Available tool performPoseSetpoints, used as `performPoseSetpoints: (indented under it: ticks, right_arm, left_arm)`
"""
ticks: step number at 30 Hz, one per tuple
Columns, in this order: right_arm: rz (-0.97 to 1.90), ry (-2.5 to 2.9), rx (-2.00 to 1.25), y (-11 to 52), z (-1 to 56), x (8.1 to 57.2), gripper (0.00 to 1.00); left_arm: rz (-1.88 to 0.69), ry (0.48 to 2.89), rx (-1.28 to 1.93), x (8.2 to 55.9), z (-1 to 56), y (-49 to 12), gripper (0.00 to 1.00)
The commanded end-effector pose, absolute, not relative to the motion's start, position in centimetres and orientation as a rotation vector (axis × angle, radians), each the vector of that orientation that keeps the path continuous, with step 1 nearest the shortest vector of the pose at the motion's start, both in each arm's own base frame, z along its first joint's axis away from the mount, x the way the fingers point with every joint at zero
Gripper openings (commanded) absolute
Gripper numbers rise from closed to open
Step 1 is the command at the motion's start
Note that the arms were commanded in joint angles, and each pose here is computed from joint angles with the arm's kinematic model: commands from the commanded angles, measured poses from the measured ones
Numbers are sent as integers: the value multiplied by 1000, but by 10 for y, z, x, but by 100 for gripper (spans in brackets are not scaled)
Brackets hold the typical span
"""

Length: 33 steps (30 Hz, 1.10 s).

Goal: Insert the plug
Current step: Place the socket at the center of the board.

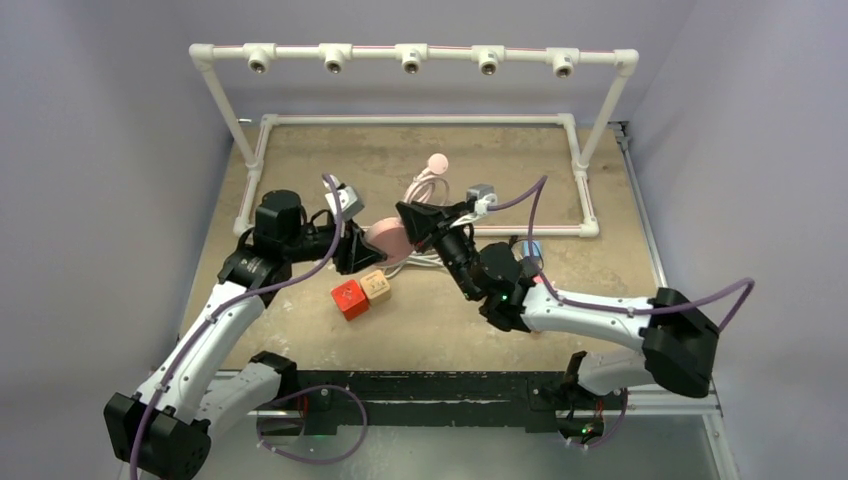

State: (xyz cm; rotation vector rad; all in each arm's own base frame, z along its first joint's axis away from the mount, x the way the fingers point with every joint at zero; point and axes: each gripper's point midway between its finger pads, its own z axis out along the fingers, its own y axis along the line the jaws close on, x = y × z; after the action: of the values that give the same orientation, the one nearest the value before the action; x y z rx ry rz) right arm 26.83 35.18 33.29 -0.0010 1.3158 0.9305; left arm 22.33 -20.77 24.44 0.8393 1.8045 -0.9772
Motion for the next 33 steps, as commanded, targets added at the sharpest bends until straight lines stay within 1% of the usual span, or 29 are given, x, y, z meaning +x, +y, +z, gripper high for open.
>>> performPoseSetpoints:
  ticks: [1,3,4,5,8,10,13,16,18,26,31,33]
  right_arm:
    - [1056,1383,-55,345,337,236,31]
    - [1088,1492,-122,342,320,219,53]
    - [1085,1535,-143,337,315,213,61]
    - [1081,1576,-184,334,308,205,67]
    - [1065,1672,-260,316,296,186,76]
    - [1069,1727,-301,305,290,173,78]
    - [1033,1802,-282,282,283,164,81]
    - [997,1825,-236,263,282,162,81]
    - [967,1825,-222,256,281,164,80]
    - [854,1882,-262,264,258,176,78]
    - [817,1918,-284,272,240,180,77]
    - [806,1932,-291,273,232,181,77]
  left_arm:
    - [-768,1687,969,234,247,-195,0]
    - [-686,1663,1045,232,239,-189,0]
    - [-646,1652,1089,231,234,-185,0]
    - [-604,1635,1125,230,230,-182,0]
    - [-501,1591,1252,226,213,-175,0]
    - [-452,1567,1322,221,201,-173,0]
    - [-414,1532,1426,212,187,-174,0]
    - [-402,1468,1514,200,180,-183,0]
    - [-403,1393,1583,188,178,-193,0]
    - [-261,1032,1839,157,152,-210,0]
    - [-104,783,2033,143,112,-193,0]
    - [-46,735,2088,142,96,-184,0]
